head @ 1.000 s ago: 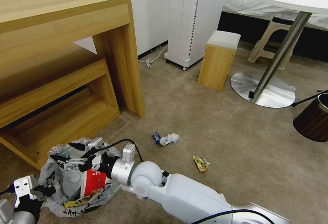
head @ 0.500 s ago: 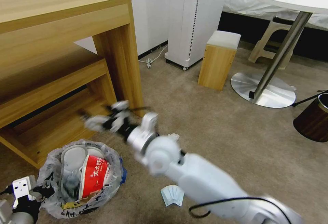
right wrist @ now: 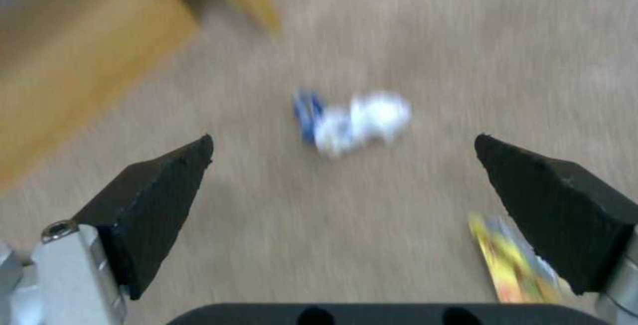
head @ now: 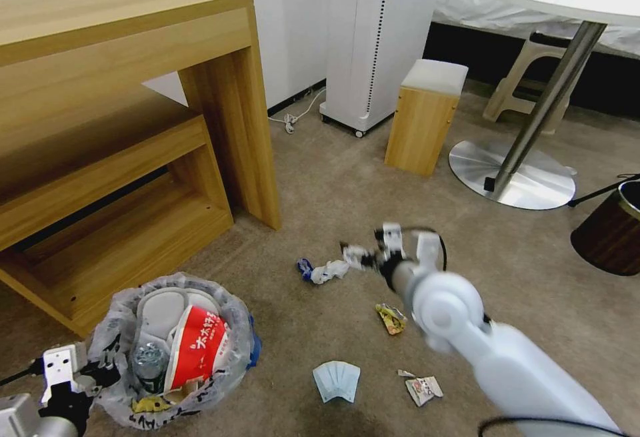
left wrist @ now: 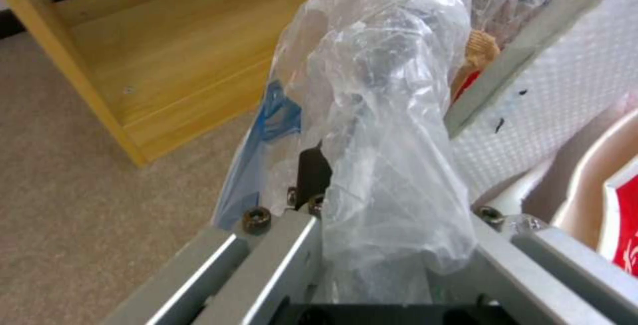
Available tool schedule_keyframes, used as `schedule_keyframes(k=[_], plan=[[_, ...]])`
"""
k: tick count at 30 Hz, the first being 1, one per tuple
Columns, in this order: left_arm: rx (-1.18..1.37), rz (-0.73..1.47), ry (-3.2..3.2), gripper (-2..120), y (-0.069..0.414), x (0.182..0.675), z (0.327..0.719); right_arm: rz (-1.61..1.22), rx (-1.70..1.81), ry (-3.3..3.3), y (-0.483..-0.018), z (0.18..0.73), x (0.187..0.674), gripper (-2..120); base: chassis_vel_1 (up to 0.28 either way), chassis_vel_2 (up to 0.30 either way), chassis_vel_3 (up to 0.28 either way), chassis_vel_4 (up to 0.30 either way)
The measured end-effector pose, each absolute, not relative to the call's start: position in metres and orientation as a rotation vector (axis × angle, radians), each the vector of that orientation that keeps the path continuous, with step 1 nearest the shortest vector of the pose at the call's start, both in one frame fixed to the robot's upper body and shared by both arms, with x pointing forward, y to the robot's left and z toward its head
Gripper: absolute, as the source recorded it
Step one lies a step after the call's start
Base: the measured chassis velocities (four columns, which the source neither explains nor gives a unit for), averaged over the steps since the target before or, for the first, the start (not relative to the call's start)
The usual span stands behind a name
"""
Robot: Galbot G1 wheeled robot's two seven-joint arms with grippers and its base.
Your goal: Pick up the trash bin and place the garbage on the floor into it.
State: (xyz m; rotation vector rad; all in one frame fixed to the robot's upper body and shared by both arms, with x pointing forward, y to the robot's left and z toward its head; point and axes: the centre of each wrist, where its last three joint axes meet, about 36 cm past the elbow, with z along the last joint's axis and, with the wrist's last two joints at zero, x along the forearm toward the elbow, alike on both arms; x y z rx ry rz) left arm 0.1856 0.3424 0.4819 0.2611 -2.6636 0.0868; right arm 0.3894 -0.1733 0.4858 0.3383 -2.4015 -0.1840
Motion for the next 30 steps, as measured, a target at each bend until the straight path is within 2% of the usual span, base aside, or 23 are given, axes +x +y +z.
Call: schedule_keyframes(k=[6, 12, 14, 18, 30], plan=[[0.211, 0.082, -2.656, 2, 0.339, 0.184, 0.480, 0.042, 0.476, -2.293, -0.180, 0.474, 0.375, 100, 0.000, 0.000, 0.000, 0.000], [0.196, 0.077, -2.648, 2, 0.336, 0.184, 0.473, 0.177, 0.773, -2.245, -0.207, 0.460, 0.392, 100, 0.000, 0.000, 0.000, 0.000], [0.195, 0.078, -2.641, 2, 0.334, 0.184, 0.468, 0.319, 0.936, -2.198, -0.225, 0.443, 0.401, 100, 0.000, 0.000, 0.000, 0.000], [0.190, 0.084, -2.640, 2, 0.333, 0.186, 0.463, 0.432, 1.032, -2.104, -0.234, 0.423, 0.404, 100, 0.000, 0.000, 0.000, 0.000], [0.213, 0.076, -2.624, 2, 0.331, 0.185, 0.455, 0.416, 1.032, -1.954, -0.209, 0.375, 0.415, 100, 0.000, 0.000, 0.000, 0.000]])
